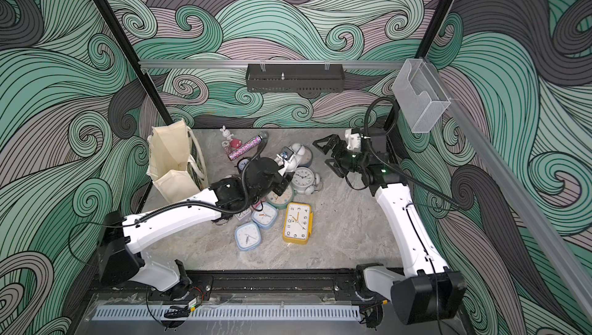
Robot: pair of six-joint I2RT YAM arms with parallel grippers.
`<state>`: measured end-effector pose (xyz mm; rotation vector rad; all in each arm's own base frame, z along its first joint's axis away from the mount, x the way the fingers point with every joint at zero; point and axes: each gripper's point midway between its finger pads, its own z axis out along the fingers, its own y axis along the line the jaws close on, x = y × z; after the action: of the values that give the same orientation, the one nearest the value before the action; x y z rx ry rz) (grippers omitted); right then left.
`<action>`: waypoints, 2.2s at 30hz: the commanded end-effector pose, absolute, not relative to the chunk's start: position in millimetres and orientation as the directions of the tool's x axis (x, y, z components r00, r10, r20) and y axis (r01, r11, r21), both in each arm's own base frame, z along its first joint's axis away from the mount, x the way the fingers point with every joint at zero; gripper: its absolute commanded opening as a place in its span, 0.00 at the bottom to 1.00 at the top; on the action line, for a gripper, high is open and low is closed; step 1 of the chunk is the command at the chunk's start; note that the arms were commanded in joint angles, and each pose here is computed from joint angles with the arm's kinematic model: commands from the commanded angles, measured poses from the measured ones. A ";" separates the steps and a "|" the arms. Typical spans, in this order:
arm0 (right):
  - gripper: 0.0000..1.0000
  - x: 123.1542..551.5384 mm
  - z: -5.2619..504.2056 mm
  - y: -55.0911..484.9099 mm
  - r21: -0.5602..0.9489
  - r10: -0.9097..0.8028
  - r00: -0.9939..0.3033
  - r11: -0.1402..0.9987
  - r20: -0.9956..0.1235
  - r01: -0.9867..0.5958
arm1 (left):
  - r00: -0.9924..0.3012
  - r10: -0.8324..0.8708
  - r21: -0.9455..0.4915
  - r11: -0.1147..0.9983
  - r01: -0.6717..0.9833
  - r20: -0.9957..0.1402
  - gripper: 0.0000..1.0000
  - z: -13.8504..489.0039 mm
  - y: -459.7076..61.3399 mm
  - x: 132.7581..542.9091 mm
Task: Put the alarm clock into the canvas bag
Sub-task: Place the alarm at the canvas bag.
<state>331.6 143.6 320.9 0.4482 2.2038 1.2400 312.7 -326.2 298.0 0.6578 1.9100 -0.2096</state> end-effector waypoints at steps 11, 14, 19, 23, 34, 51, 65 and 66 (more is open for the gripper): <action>1.00 304.0 300.6 137.7 0.732 0.434 -0.763 0.678 -0.480 -0.075 | -0.619 -0.113 -0.130 0.991 -0.017 -0.777 0.30 386.3 -87.4 288.7; 1.00 301.2 296.4 146.1 0.725 0.404 -0.778 0.682 -0.481 -0.094 | -0.624 -0.194 -0.140 0.981 -0.134 -0.757 0.30 385.0 -51.6 289.8; 1.00 293.9 287.0 159.5 0.701 0.342 -0.801 0.701 -0.491 -0.131 | -0.625 -0.352 -0.234 0.935 -0.265 -0.697 0.29 371.6 -9.7 308.6; 1.00 287.2 278.6 163.4 0.688 0.310 -0.812 0.710 -0.494 -0.147 | -0.609 -0.408 -0.253 0.911 -0.327 -0.681 0.28 365.7 13.7 326.9; 1.00 276.7 264.5 174.5 0.706 0.273 -0.836 0.685 -0.477 -0.179 | -0.597 -0.463 -0.216 0.872 -0.439 -0.655 0.26 342.6 67.4 372.7; 1.00 277.5 256.6 185.4 0.719 0.235 -0.853 0.662 -0.467 -0.211 | -0.815 -0.411 -0.163 0.911 -0.378 -0.410 0.26 244.7 62.1 418.3; 1.00 279.4 255.3 192.8 0.741 0.229 -0.861 0.633 -0.454 -0.223 | -0.905 -0.398 -0.187 0.911 -0.368 -0.154 0.25 158.9 48.2 408.5; 1.00 279.9 254.9 193.2 0.743 0.229 -0.863 0.632 -0.451 -0.221 | -0.906 -0.398 -0.183 0.911 -0.371 -0.146 0.26 153.4 49.0 408.5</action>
<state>279.7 188.6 258.1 0.0252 2.3379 1.1390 404.3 53.7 152.6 -0.6134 2.9035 -0.1559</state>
